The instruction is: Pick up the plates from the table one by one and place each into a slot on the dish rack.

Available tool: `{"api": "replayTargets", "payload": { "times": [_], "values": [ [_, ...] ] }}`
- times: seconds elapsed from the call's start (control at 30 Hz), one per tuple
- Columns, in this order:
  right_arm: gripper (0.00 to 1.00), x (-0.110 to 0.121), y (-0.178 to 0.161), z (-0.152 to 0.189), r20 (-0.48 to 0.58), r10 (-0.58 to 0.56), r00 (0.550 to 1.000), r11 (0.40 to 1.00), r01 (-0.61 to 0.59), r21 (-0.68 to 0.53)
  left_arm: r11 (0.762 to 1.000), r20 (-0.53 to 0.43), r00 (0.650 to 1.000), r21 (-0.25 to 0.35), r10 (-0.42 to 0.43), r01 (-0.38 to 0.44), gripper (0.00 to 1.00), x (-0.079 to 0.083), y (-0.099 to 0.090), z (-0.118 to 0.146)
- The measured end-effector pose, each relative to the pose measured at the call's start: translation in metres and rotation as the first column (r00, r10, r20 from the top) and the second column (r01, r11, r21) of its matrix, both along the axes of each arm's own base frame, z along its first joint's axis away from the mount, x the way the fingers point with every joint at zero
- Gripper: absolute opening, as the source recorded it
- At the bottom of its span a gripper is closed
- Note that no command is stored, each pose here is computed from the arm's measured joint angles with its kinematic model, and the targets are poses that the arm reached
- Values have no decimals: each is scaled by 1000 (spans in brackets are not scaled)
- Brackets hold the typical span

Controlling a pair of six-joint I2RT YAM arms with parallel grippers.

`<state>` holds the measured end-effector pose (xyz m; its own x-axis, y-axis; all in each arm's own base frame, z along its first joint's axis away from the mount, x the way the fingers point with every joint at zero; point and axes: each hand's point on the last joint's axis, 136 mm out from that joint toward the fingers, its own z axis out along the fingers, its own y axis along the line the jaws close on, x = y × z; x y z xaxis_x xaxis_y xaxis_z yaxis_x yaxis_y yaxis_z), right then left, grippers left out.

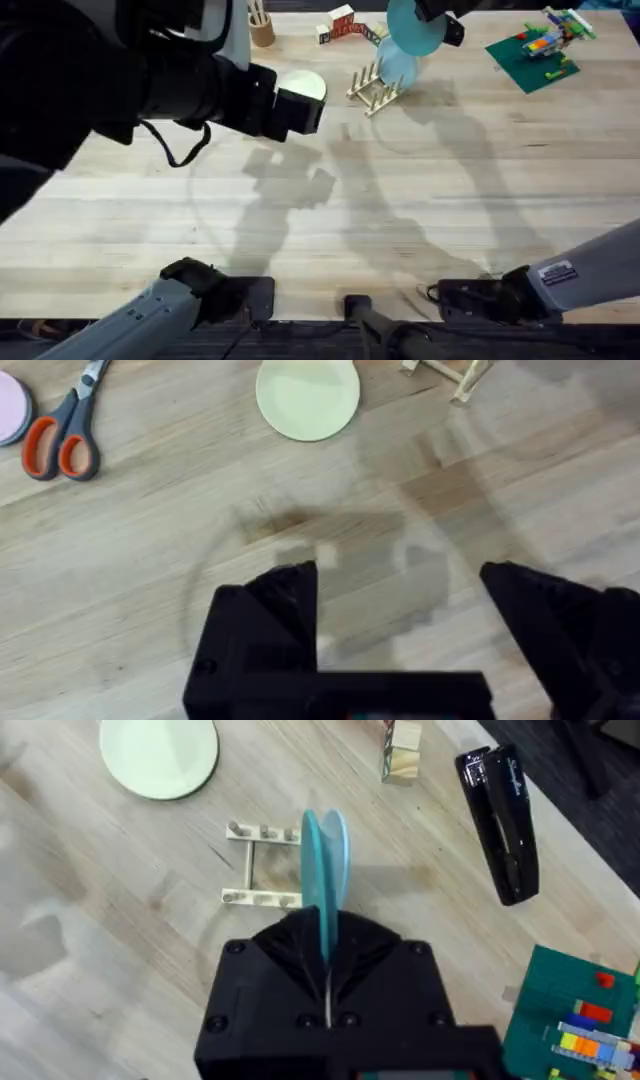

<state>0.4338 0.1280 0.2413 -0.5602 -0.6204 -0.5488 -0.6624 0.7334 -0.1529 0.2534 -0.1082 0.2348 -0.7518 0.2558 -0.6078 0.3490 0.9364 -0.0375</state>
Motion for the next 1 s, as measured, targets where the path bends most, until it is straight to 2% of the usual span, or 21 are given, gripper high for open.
{"api": "replayTargets", "payload": {
  "times": [0.3,0.67,1.0],
  "values": [
    [29,1,2,-5,-11,-1,1000,1000,1,0,1000,0,1000,0,0,0,994,0,0,0],
    [29,13,12,-49,-97,14,995,1000,-16,-20,1000,0,1000,0,0,0,994,0,0,0],
    [29,21,15,-63,-108,14,994,1000,-17,-22,1000,0,1000,0,0,0,995,0,0,0]
  ]
}}
